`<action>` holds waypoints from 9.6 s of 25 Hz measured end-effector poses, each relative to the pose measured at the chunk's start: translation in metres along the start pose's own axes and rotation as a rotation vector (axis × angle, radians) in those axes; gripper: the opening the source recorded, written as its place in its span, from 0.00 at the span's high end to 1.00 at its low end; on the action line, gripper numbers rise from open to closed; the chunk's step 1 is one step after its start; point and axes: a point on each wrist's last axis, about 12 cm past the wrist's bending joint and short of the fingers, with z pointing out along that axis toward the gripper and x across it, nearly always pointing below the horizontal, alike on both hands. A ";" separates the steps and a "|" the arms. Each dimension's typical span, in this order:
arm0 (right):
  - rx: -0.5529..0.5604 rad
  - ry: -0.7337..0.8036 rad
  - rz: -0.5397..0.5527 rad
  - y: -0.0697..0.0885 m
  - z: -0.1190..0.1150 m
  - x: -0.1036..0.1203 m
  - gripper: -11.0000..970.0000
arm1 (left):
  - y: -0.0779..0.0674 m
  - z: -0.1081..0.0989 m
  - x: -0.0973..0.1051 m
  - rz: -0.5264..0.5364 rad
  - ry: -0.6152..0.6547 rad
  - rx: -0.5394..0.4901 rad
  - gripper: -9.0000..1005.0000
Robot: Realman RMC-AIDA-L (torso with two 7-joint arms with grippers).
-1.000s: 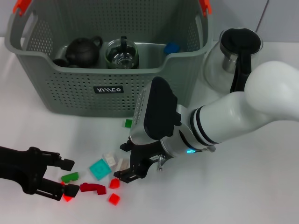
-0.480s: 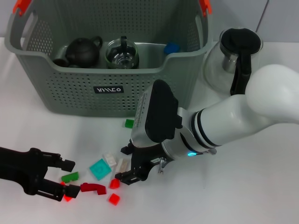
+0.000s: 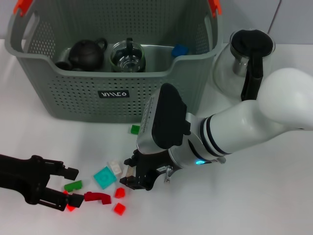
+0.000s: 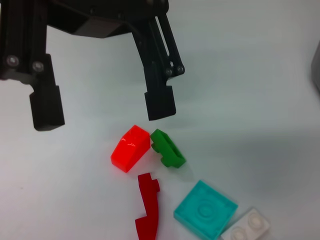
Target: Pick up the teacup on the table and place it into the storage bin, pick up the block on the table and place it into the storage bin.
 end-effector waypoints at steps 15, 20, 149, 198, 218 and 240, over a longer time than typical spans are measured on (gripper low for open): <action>-0.002 0.002 -0.005 0.000 0.000 -0.001 0.56 | 0.000 0.000 0.000 0.001 -0.001 0.000 0.15; -0.002 0.002 -0.006 0.000 0.000 -0.001 0.56 | 0.000 0.000 0.000 0.001 -0.001 -0.001 0.15; -0.024 -0.506 0.157 -0.071 -0.181 -0.019 0.19 | -0.044 0.015 -0.063 -0.265 0.350 -0.283 0.15; 0.048 -0.533 0.197 -0.084 -0.161 -0.020 0.19 | -0.031 0.057 -0.057 -0.116 0.541 -0.405 0.15; 0.066 -0.540 0.195 -0.086 -0.162 -0.016 0.19 | -0.033 0.062 -0.064 -0.121 0.543 -0.434 0.15; 0.070 -0.545 0.193 -0.087 -0.162 -0.016 0.20 | -0.041 0.071 -0.070 -0.103 0.584 -0.450 0.15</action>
